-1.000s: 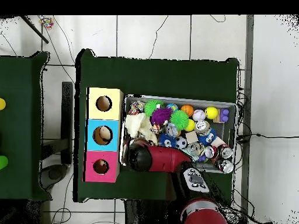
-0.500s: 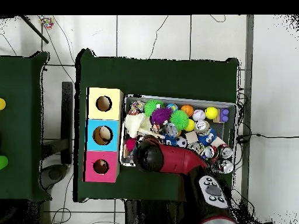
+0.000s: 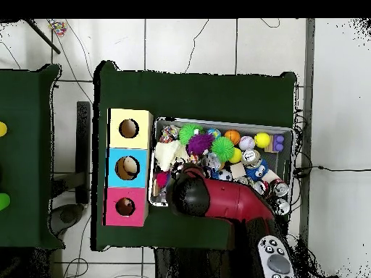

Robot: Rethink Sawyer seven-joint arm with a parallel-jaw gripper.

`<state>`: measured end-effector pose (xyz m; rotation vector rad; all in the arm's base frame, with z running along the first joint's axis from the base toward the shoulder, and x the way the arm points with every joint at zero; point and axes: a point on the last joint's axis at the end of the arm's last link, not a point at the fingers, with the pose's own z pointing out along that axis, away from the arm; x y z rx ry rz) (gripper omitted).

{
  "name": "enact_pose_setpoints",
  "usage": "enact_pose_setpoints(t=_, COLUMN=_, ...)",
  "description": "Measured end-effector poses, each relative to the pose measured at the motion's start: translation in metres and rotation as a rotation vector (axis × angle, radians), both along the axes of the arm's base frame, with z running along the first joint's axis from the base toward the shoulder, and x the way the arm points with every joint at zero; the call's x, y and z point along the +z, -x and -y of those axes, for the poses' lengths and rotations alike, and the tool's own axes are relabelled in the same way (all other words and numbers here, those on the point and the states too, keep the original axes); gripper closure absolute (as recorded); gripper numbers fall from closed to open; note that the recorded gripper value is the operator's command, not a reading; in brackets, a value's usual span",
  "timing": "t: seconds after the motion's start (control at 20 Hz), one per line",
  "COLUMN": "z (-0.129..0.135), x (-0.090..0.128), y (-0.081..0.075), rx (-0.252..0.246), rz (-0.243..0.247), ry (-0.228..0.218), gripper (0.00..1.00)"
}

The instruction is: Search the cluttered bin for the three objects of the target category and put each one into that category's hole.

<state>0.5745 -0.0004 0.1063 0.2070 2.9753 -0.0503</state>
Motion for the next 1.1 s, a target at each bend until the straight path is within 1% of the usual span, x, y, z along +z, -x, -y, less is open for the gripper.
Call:
enact_pose_setpoints(t=0.05, z=0.001, x=0.007, y=-0.002, rx=0.0, rz=0.013, ry=0.005, gripper=1.0)
enact_pose_setpoints(t=0.3, z=0.003, x=0.026, y=-0.002, rx=-0.001, rz=0.041, ry=0.016, gripper=1.0)
enact_pose_setpoints(t=0.45, z=0.0, x=0.033, y=0.0, rx=0.004, rz=0.049, ry=0.022, gripper=1.0)
enact_pose_setpoints(t=0.65, z=-0.006, x=0.035, y=0.003, rx=0.017, rz=0.048, ry=0.034, gripper=1.0)
enact_pose_setpoints(t=0.7, z=-0.016, x=0.035, y=0.006, rx=0.034, rz=0.045, ry=0.044, gripper=1.0)
enact_pose_setpoints(t=0.9, z=-0.032, x=0.036, y=0.011, rx=0.063, rz=0.041, ry=0.06, gripper=1.0)
enact_pose_setpoints(t=1.1, z=-0.049, x=0.034, y=0.018, rx=0.093, rz=0.031, ry=0.062, gripper=1.0)
